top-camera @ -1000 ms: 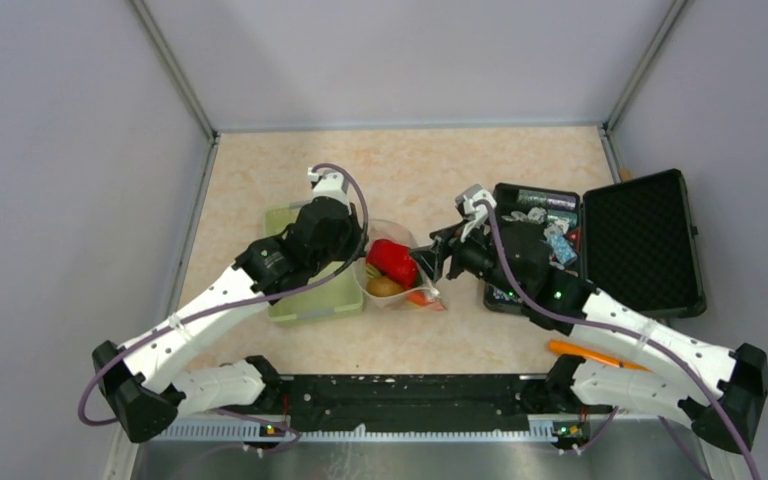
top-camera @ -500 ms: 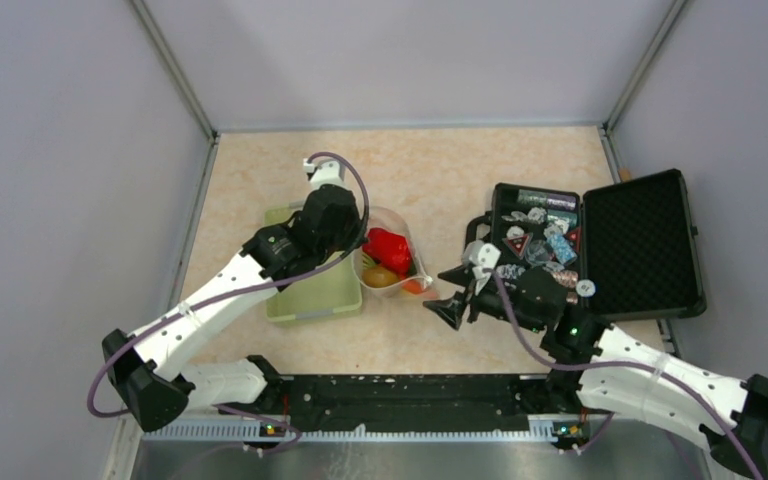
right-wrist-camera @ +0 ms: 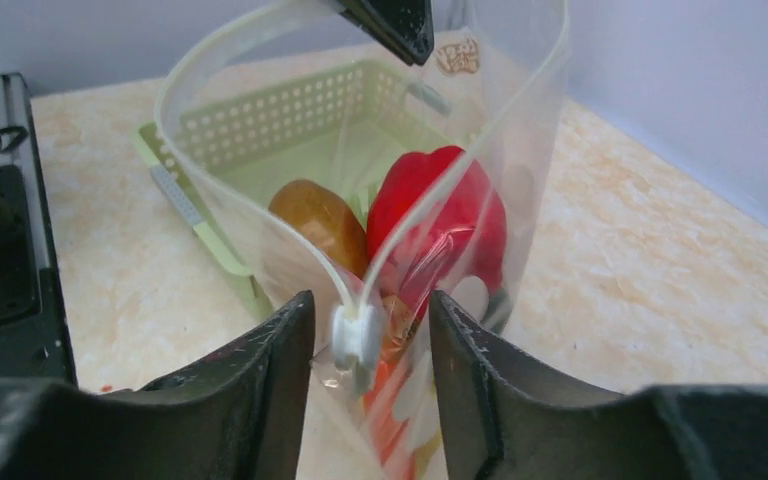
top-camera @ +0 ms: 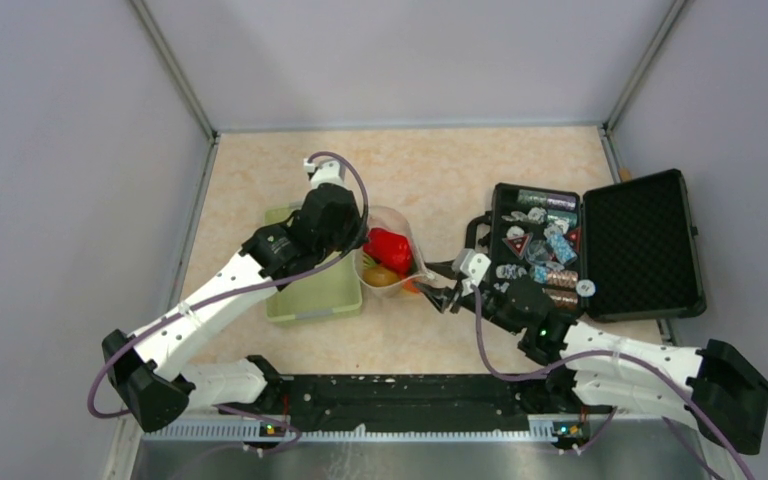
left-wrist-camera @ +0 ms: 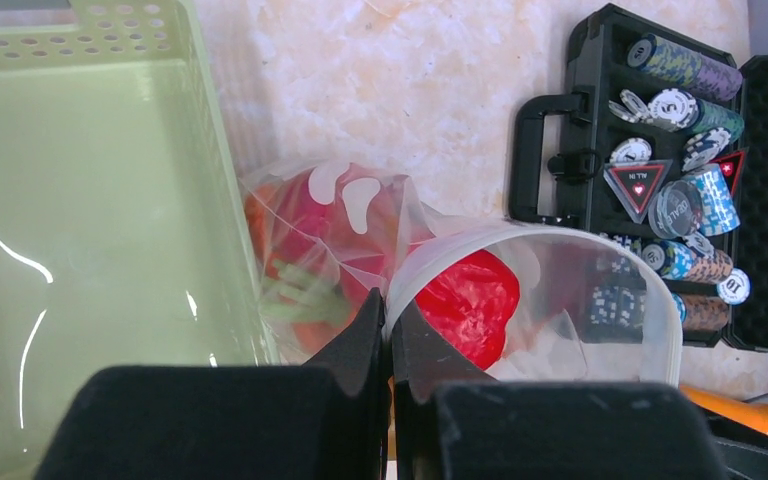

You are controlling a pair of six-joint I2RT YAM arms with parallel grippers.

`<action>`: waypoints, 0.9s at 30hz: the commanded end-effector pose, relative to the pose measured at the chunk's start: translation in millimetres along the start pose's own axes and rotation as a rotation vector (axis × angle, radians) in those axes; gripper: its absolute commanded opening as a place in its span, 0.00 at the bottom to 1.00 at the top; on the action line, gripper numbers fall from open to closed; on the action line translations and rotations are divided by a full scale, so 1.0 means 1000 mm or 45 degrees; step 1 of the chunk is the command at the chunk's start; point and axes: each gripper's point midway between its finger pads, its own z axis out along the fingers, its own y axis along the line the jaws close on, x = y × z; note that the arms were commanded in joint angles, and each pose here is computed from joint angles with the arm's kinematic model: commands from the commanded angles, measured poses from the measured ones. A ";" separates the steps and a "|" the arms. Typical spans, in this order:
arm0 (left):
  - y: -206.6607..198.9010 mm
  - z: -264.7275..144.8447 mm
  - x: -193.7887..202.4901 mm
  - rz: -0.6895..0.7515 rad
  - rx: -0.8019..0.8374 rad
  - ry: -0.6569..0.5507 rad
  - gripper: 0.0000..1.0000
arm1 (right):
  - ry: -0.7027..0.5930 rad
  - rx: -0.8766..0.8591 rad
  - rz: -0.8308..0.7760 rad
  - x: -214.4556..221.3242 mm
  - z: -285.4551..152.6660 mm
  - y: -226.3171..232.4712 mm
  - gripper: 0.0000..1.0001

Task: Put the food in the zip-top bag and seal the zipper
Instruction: Adjust the zipper food storage bag at the center of the board.

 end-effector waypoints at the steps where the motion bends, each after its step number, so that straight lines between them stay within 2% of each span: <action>1: -0.015 -0.007 -0.016 -0.052 0.083 -0.060 0.00 | -0.257 0.023 0.003 -0.043 0.010 -0.002 0.36; 5: -0.011 -0.010 -0.019 -0.052 0.067 -0.074 0.00 | -0.229 0.042 -0.026 -0.036 0.006 -0.005 0.09; 7: -0.008 -0.011 -0.019 -0.057 0.061 -0.078 0.00 | -0.237 0.061 -0.028 -0.036 0.000 -0.007 0.08; 8: -0.007 -0.011 -0.020 -0.061 0.058 -0.082 0.00 | -0.244 0.062 -0.032 -0.036 -0.004 -0.007 0.10; 13: -0.008 -0.014 -0.024 -0.076 0.077 -0.096 0.00 | -0.207 0.084 -0.028 -0.031 -0.013 -0.010 0.45; 14: -0.009 -0.014 -0.025 -0.079 0.083 -0.096 0.00 | -0.197 0.087 -0.023 -0.029 -0.012 -0.010 0.47; 22: -0.013 -0.013 -0.023 -0.087 0.109 -0.082 0.00 | -0.190 0.097 0.019 -0.022 -0.002 -0.010 0.45; 27: -0.013 -0.014 -0.024 -0.091 0.106 -0.084 0.00 | -0.267 0.130 0.045 -0.027 -0.003 -0.013 0.30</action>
